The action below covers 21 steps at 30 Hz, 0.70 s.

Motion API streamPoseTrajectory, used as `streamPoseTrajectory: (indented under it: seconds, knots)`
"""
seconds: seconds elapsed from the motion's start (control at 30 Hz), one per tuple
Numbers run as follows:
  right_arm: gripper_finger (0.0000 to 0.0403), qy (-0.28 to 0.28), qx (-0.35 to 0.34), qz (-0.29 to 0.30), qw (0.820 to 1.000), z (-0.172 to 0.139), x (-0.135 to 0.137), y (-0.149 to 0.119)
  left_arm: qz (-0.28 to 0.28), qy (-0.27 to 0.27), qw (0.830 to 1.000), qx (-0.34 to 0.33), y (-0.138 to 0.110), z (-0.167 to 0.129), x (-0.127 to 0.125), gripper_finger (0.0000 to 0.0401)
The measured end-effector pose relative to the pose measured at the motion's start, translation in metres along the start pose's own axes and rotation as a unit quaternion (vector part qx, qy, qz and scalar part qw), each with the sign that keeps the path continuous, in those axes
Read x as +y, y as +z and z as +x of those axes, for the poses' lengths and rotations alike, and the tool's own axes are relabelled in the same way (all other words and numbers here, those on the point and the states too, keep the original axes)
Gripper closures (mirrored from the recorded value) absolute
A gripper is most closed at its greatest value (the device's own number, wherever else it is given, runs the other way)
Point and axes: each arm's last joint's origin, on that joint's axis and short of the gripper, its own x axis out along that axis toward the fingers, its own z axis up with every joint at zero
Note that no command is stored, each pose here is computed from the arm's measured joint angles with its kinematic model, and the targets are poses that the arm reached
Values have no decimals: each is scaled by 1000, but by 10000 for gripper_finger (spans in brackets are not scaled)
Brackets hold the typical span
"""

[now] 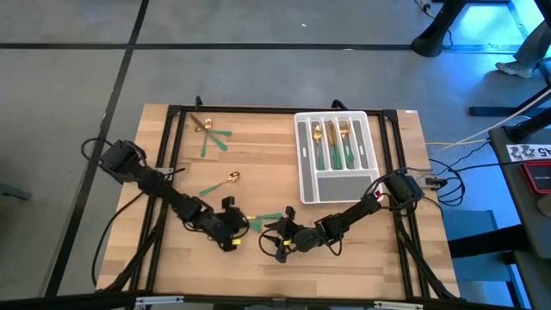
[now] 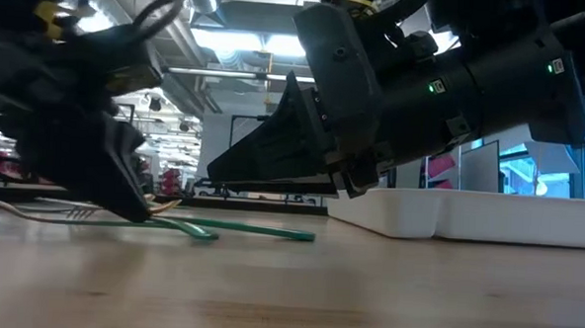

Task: Sort silverware
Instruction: Put the green knife into the silverware tray

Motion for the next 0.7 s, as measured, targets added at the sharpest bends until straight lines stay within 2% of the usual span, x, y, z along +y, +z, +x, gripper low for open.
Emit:
streamPoseTrajectory:
  seconds: [0.2,0.3,0.4,0.43,0.5,0.6,0.7]
  knots:
    - [251,0,0,0,1000,0,0,0,-4,-58,998,20,0,12,-2,400]
    - [251,0,0,0,1000,0,0,0,-10,-111,993,45,-6,14,-10,400]
    - [251,0,0,1,1000,0,0,0,30,-183,981,55,-11,11,-24,398]
    - [251,0,0,1,1000,0,0,0,47,-190,979,49,-12,10,-27,399]
    - [251,0,0,1,1000,0,0,0,55,-172,983,31,-12,10,-26,400]
    - [251,0,0,0,1000,0,0,0,24,-106,994,4,-5,16,-14,398]
    - [251,0,0,1,1000,0,0,0,15,-98,995,2,-3,19,-10,398]
